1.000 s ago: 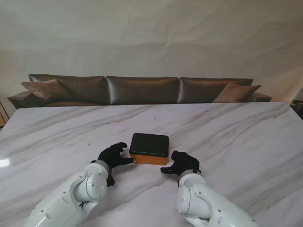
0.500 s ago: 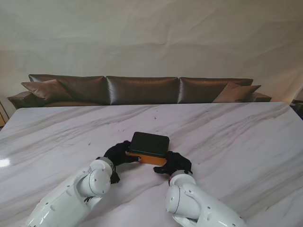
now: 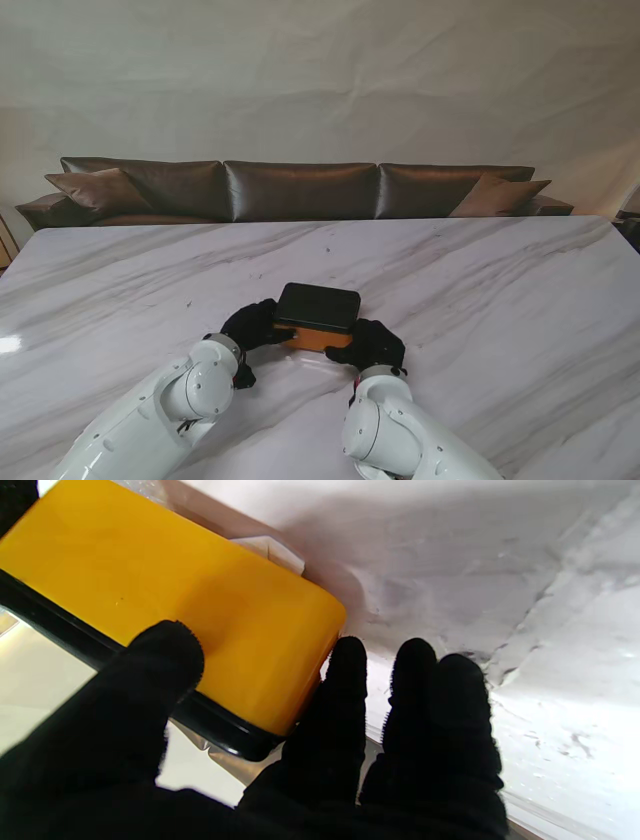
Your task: Refill a tissue box and feed the first sheet
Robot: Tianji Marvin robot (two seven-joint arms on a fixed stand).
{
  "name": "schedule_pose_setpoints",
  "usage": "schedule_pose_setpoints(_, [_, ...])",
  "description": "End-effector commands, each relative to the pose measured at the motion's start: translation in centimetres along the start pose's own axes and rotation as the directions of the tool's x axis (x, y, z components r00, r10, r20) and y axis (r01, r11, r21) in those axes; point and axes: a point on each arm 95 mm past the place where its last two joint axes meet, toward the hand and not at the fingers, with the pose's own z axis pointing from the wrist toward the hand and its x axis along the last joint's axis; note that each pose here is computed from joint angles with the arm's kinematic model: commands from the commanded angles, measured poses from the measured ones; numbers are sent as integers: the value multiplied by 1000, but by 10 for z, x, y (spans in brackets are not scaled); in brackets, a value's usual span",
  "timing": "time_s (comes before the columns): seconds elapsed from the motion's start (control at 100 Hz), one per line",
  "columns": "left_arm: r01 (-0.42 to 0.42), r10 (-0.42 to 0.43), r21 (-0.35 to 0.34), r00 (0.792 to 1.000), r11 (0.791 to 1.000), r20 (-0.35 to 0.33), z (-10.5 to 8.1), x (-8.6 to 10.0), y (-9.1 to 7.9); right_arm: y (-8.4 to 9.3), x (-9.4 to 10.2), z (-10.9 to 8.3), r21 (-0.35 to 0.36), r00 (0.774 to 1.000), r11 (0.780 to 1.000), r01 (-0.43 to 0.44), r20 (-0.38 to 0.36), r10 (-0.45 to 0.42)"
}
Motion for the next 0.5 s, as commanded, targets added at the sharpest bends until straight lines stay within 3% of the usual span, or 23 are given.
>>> schedule_pose_setpoints(0.0, [23, -25, -22, 996, 1000, -82, -5, 29, 8, 6, 24, -9, 9, 996, 999, -48, -71, 49])
schedule_pose_setpoints(0.49, [69, -53, 104, 988, 992, -144, -21, 49, -6, 21, 27, -33, -8, 986, 994, -106, -130, 104])
